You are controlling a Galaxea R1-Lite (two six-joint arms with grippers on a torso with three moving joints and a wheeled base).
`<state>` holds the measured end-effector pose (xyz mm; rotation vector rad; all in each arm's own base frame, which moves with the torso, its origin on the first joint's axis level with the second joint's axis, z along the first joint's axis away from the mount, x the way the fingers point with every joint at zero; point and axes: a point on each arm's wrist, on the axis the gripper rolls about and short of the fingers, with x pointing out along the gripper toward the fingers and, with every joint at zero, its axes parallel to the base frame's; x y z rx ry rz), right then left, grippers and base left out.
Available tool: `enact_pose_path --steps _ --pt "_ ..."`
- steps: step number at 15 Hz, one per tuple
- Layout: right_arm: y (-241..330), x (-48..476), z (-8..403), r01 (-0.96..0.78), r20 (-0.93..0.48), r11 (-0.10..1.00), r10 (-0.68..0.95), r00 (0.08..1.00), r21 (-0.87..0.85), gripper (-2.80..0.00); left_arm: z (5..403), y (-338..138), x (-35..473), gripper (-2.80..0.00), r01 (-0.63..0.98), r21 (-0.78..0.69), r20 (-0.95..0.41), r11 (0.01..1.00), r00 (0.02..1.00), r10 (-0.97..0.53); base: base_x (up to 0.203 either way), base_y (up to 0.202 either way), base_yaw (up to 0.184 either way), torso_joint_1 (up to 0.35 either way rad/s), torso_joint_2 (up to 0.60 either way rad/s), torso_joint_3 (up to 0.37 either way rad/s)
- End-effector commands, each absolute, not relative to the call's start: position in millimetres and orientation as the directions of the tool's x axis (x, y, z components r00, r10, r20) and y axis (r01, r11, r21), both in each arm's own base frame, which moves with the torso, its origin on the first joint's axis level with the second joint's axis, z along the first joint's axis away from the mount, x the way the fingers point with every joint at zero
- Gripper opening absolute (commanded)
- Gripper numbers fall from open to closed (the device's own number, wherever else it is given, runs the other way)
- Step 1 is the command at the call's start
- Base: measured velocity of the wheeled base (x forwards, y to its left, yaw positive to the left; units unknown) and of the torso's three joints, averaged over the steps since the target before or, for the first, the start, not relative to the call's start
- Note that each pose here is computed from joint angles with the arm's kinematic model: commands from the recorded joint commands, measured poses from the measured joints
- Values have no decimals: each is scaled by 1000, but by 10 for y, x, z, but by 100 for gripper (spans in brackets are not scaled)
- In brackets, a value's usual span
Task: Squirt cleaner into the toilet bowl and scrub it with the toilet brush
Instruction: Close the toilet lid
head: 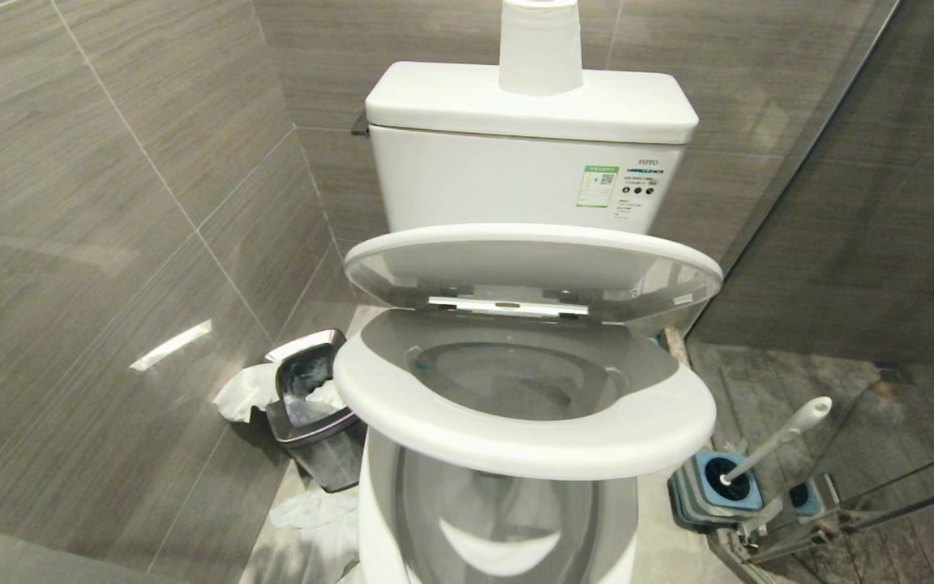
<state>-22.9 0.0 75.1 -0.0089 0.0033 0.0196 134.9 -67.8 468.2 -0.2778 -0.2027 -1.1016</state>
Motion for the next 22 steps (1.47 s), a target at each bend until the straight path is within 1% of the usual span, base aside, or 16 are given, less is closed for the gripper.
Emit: enact_pose_path --steps 1,2,3,4,6,9,13,16,17,19,20,21,22 --pt "0 -229 753 -20 -4 1000 20 1000 -9 -280 4500 -1112 1635 -280 782 -39 183 622 617 -765 0 0 0 0 0 0" --pt "0 -229 754 -20 -3 1000 20 1000 -9 -280 4369 -1288 1741 -280 760 64 97 647 640 -762 0 0 0 0 0 0" --pt "0 -228 750 -20 -5 1000 20 1000 -9 -280 4197 -1426 1911 -280 740 123 -9 661 667 -745 0 0 0 0 0 0" --pt "0 -228 750 -21 -4 1000 21 1000 -9 -280 4032 -1535 2064 -280 732 122 -100 670 681 -725 0 0 0 0 0 0" --pt "0 -228 750 -20 -5 1000 20 1000 -9 -280 3715 -1649 2215 -280 737 101 -263 668 667 -697 0 0 0 0 0 0" --pt "0 -228 751 -20 -4 1000 20 1000 -9 -280 3236 -1715 2221 -280 762 51 -457 646 593 -663 0 0 0 0 0 0" --pt "0 -228 751 -20 -4 1000 20 1000 -9 -280 2578 -1451 1806 -280 767 -41 -728 641 416 -545 0 0 0 0 0 0" --pt "0 -229 754 -20 -3 1000 20 1000 -9 -280 2083 -1311 1559 -280 767 -82 -846 637 284 -451 0 0 0 0 0 0" --pt "0 -229 754 -20 -3 1000 20 1000 -9 -280 1904 -1301 1534 -280 765 -90 -869 638 253 -426 0 0 0 0 0 0" --pt "0 -229 752 -20 -4 1000 20 1000 -9 -280 1411 -1372 1611 -280 758 -103 -901 644 204 -383 0 0 0 0 0 0" --pt "0 -228 750 -20 -5 1000 20 1000 -9 -280 1156 -1441 1689 -280 753 -98 -907 651 202 -370 0 0 0 0 0 0" --pt "0 -228 751 -20 -4 1000 20 1000 -9 -280 934 -1526 1788 -280 749 -75 -893 659 244 -379 0 0 0 0 0 0" --pt "0 -228 752 -20 -4 1000 20 1000 -9 -280 802 -1600 1883 -280 740 -45 -858 672 316 -405 0 0 0 0 0 0"
